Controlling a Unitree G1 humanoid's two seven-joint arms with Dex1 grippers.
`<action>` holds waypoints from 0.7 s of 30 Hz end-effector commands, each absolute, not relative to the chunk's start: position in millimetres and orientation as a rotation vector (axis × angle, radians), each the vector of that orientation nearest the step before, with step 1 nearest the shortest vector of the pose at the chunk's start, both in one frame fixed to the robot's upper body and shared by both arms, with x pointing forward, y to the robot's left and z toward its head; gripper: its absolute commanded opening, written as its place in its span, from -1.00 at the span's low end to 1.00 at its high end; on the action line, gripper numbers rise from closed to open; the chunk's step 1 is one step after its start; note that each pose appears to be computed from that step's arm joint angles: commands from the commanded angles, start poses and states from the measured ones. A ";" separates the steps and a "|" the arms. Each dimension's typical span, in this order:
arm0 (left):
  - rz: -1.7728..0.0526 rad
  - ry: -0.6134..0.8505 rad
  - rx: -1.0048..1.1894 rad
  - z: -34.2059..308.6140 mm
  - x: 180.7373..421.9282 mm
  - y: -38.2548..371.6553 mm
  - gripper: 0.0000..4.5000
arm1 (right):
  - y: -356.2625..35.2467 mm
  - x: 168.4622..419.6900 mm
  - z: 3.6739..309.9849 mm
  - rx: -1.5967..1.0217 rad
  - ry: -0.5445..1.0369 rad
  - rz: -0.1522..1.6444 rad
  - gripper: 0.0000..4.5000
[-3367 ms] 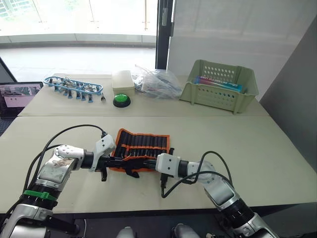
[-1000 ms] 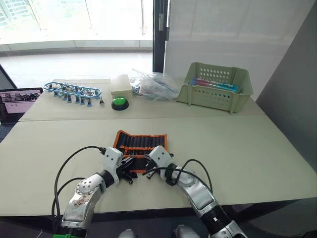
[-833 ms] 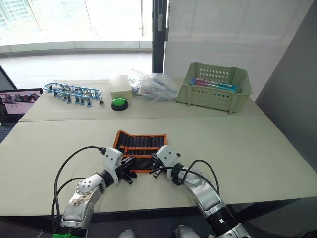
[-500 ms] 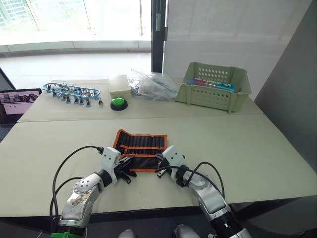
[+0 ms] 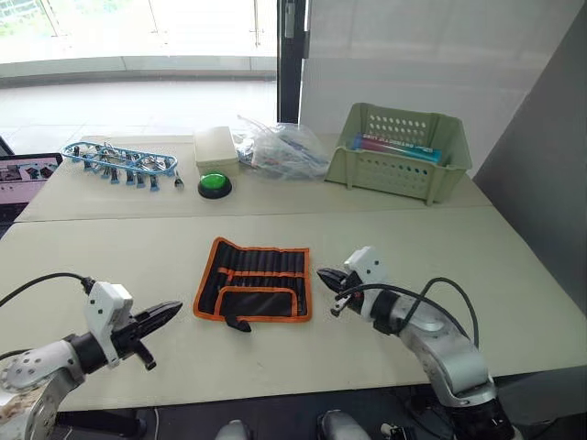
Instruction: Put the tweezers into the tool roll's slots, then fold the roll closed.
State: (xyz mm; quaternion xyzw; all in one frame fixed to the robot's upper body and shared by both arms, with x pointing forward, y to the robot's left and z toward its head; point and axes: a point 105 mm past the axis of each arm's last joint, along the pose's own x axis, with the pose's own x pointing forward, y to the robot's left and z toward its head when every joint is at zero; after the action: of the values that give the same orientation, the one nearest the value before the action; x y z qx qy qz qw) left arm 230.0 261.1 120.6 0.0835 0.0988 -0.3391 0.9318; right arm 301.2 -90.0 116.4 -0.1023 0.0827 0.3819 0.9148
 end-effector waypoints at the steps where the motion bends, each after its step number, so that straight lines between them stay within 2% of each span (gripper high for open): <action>1: -0.753 0.079 0.166 163.1 229.9 265.9 -0.88 | -92.4 294.5 122.7 -0.201 0.202 0.828 -0.31; 7: -0.844 0.117 0.094 174.4 219.2 263.1 -0.05 | -84.0 300.8 104.4 0.040 0.403 0.826 0.57; 9: -0.840 0.098 0.080 179.5 218.8 264.6 0.25 | -77.4 303.1 98.4 0.095 0.461 0.832 0.91; 10: -0.838 0.077 0.074 182.8 219.3 264.9 0.40 | -72.6 303.6 97.3 0.129 0.478 0.845 1.00; 14: -0.821 0.059 0.099 184.5 222.1 265.6 1.00 | -61.7 308.4 88.3 0.260 0.548 0.857 1.00; 17: -0.819 0.053 0.108 183.6 223.0 263.0 1.00 | -57.6 309.6 78.0 0.292 0.596 0.856 1.00; 21: -0.816 0.044 0.108 182.6 224.4 260.6 1.00 | -41.1 305.5 79.8 0.360 0.621 0.916 1.00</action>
State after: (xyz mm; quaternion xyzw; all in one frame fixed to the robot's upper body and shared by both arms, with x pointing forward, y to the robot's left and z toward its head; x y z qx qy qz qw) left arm 224.6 265.8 173.2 0.0302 0.0413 -0.3902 0.9193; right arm 316.9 -53.5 95.5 0.1486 0.2496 0.4152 0.8621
